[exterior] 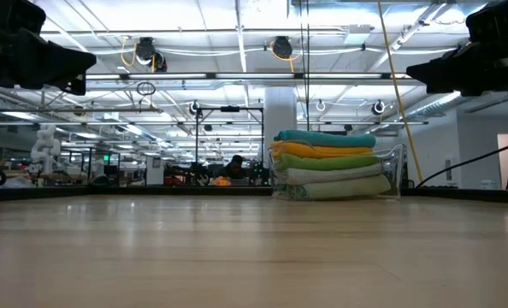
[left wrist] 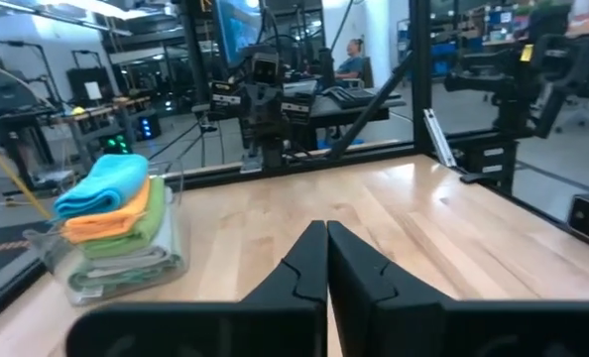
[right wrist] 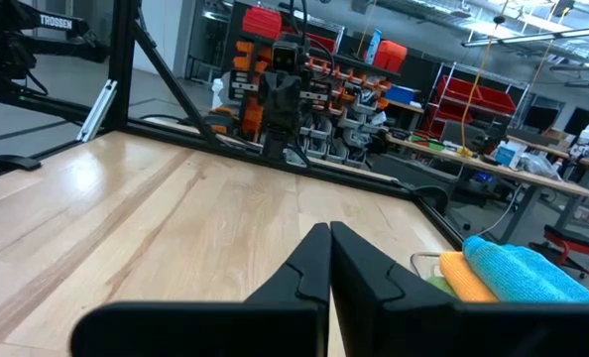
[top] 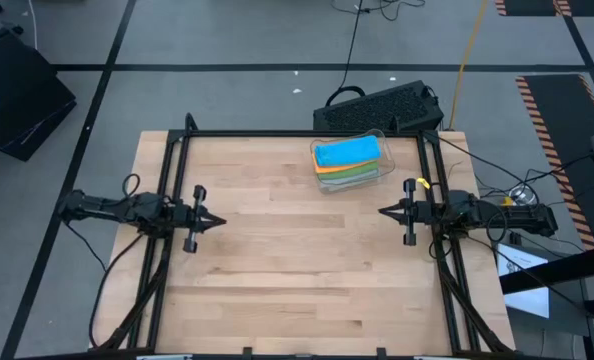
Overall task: Fold microfiber towels
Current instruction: Return to Home Position
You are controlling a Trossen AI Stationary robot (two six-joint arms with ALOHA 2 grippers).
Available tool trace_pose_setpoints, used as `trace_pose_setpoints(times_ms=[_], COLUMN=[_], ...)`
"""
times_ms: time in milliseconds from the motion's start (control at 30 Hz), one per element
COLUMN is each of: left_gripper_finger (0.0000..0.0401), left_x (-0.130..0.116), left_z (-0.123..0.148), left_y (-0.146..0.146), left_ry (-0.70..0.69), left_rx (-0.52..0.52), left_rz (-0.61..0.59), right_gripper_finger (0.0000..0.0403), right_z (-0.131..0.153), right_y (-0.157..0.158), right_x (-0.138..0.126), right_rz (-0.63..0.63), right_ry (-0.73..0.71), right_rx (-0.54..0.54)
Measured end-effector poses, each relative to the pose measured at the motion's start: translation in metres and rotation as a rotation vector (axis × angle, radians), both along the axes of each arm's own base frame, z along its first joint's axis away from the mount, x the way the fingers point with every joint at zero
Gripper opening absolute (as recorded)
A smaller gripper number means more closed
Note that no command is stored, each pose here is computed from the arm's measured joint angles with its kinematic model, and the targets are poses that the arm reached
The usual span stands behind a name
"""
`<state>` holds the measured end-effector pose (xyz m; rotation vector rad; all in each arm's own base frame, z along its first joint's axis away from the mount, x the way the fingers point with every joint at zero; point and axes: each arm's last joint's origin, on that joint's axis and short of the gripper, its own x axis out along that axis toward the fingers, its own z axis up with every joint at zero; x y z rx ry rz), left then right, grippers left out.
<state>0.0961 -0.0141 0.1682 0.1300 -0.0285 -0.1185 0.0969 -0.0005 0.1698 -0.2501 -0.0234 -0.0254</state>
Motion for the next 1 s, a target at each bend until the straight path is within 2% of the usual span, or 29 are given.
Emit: trace_pose_setpoints(times_ms=[200,400,667,1000], left_gripper_finger=[0.0011,0.0004,0.0039,0.0046], left_x=[0.0003,0.0004,0.0004,0.0005], left_z=[-0.0002,-0.0001,0.0000,0.0000], left_y=[0.0025,0.0035,0.0036,0.0036], left_ry=[0.007,0.002,0.004,0.003], left_rx=[-0.035,-0.010,-0.034,-0.036], left_rz=[0.012,0.042,0.045,0.047], right_gripper_finger=[0.0000,0.0000,0.0000,0.0000], right_z=[0.0000,0.0000,0.0000,0.0000], right_y=[0.0000,0.0000,0.0000,0.0000], right_x=[0.0000,0.0000,0.0000,0.0000], right_rz=[0.000,0.000,0.000,0.000], right_ry=[0.000,0.000,0.000,0.000], right_rx=[0.002,0.002,0.002,0.002])
